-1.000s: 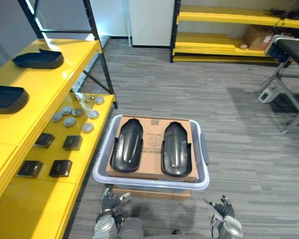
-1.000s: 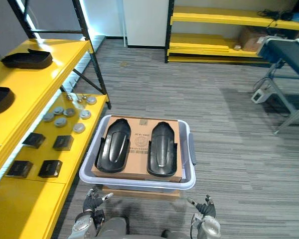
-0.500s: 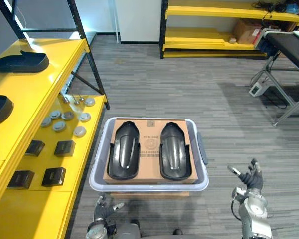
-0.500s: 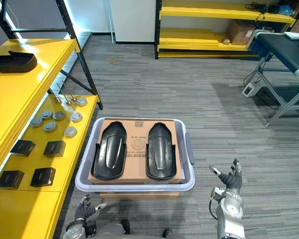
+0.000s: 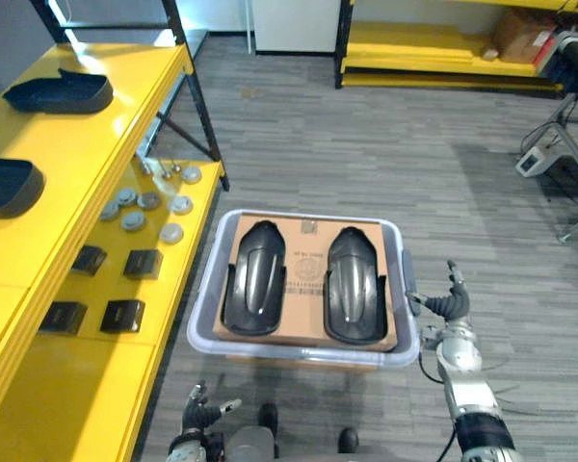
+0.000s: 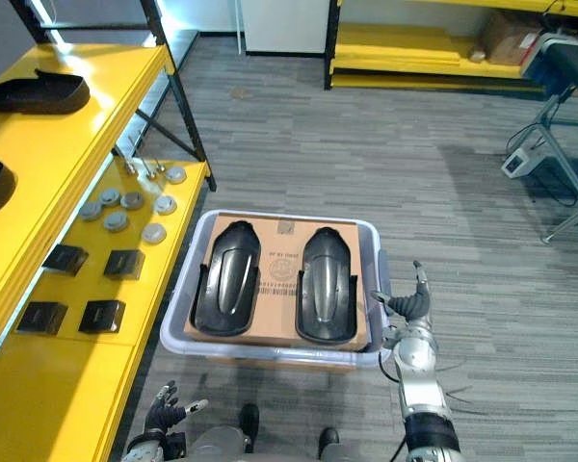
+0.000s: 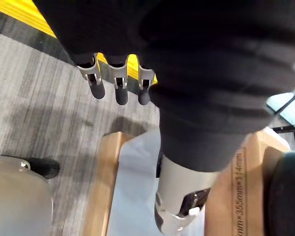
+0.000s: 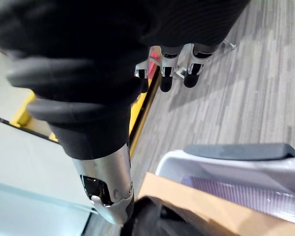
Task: Walk over and take plastic housings, then place them on the shelf
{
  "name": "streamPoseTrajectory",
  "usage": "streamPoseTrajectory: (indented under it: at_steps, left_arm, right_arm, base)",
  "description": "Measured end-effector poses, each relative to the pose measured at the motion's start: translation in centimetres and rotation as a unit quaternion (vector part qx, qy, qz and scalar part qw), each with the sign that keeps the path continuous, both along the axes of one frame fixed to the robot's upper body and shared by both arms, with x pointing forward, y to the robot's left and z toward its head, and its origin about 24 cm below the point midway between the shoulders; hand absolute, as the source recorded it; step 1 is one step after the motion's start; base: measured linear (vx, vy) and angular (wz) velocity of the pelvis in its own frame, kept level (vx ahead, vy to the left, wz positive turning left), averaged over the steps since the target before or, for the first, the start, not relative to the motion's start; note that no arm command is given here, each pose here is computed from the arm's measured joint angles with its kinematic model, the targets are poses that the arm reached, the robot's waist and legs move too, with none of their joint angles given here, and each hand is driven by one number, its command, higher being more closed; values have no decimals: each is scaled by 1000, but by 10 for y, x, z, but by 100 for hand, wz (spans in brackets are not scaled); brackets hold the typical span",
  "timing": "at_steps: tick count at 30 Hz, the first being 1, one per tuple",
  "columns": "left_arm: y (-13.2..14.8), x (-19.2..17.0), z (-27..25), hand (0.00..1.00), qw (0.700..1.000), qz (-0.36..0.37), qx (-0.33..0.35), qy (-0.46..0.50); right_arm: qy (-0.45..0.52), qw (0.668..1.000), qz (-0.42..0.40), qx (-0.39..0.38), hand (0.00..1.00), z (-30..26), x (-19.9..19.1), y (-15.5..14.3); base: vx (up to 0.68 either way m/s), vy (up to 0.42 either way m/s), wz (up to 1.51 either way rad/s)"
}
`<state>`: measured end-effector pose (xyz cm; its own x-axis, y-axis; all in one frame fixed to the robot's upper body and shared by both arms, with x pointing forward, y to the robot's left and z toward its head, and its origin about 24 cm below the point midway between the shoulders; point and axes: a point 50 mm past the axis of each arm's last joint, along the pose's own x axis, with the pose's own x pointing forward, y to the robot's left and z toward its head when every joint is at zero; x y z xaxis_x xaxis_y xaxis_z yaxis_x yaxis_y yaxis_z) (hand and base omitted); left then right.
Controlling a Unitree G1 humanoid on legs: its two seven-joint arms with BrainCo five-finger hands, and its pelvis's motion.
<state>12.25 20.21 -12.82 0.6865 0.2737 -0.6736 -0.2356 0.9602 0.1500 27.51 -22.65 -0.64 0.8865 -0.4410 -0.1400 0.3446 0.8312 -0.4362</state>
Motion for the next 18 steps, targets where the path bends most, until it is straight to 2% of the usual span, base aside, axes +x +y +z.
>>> streamPoseTrajectory:
  at_steps: [5, 10, 11, 15, 18]
  left_arm:
    - [1, 3, 2, 0, 1000, 5, 7, -5]
    - [-5, 14, 6, 0, 1000, -13, 9, -23]
    - [-6, 17, 7, 0, 999, -17, 11, -29]
    - [-8, 28, 11, 0, 999, -14, 12, -45]
    - [-7, 29, 12, 0, 999, -5, 12, -46]
  right_arm:
    - [35, 999, -8, -20, 0, -7, 5, 1]
    - [73, 996, -40, -5, 0, -14, 19, -3]
    - [74, 996, -48, -3, 100, -13, 22, -5]
    - [39, 996, -74, 4, 100, 17, 51, -13]
    - [28, 996, -83, 12, 100, 25, 58, -16]
  base:
    - [-81, 31, 9]
    - [-22, 14, 3]
    - [0, 0, 0]
    - [6, -1, 3]
    - [32, -4, 4]
